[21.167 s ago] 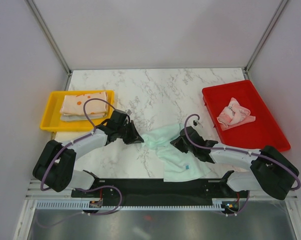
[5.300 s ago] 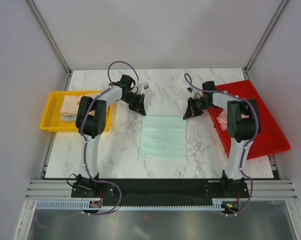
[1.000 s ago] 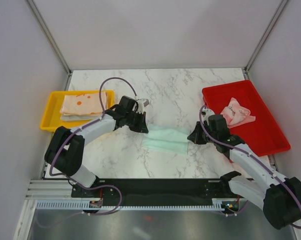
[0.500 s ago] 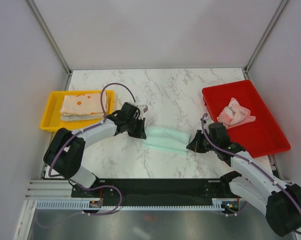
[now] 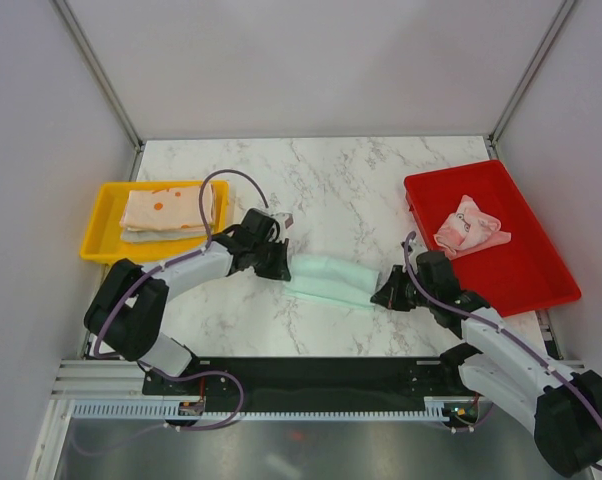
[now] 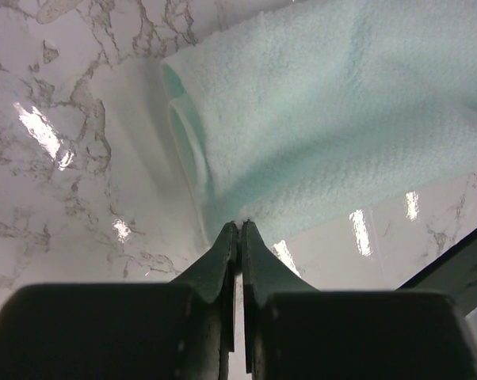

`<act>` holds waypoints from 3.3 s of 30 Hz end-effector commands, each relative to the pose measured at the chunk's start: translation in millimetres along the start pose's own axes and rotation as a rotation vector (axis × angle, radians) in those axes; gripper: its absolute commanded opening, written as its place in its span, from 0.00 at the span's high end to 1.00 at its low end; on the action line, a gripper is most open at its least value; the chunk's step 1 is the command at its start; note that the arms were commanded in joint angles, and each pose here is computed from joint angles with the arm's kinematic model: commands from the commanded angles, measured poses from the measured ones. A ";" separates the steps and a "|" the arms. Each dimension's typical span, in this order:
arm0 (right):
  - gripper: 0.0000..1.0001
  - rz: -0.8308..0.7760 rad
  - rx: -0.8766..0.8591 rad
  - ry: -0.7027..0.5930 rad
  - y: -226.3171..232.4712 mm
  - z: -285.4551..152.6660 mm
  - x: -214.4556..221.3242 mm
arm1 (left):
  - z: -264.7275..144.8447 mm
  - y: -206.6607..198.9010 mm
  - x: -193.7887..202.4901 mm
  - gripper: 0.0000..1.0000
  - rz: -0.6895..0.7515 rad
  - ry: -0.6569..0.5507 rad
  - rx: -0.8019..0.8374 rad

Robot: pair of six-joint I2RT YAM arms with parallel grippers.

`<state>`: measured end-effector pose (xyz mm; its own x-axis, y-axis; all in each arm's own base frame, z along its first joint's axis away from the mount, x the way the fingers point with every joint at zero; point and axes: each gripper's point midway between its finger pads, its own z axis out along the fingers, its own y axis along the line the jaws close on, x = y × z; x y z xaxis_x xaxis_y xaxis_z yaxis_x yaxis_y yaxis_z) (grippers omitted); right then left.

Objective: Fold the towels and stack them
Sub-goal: Fold the towel, then neatly place the folded towel into the bin

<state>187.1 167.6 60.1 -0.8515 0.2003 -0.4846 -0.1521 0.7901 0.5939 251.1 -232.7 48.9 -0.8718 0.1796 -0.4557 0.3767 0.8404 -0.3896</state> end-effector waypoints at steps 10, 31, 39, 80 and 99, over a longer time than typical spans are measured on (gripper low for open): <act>0.61 0.045 0.135 -0.052 -1.7 -17.5 -25.5 | -28.8 -8.8 -45.6 0.51 0.005 -0.082 -0.099; 0.71 0.076 0.116 0.031 -13.1 29.6 -18.3 | 32.7 9.2 -21.2 0.49 -0.128 0.017 -0.118; 0.71 0.036 0.081 -0.020 14.4 13.3 -50.3 | -9.1 -31.9 -62.2 0.45 -0.114 -0.034 -0.016; 0.68 -0.019 0.242 -0.020 -20.6 38.5 -71.9 | 17.2 -23.8 -56.9 0.46 -0.130 -0.003 0.055; 0.67 -0.058 0.119 0.028 9.8 24.8 -78.9 | -33.8 -7.4 -74.5 0.31 -0.139 -0.050 -0.059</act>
<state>278.8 160.7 71.1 -0.8469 0.1462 -0.5112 -0.0897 0.9084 0.4084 303.2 -250.4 101.8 -0.9164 0.0044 -0.4002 0.2100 0.8566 -0.4713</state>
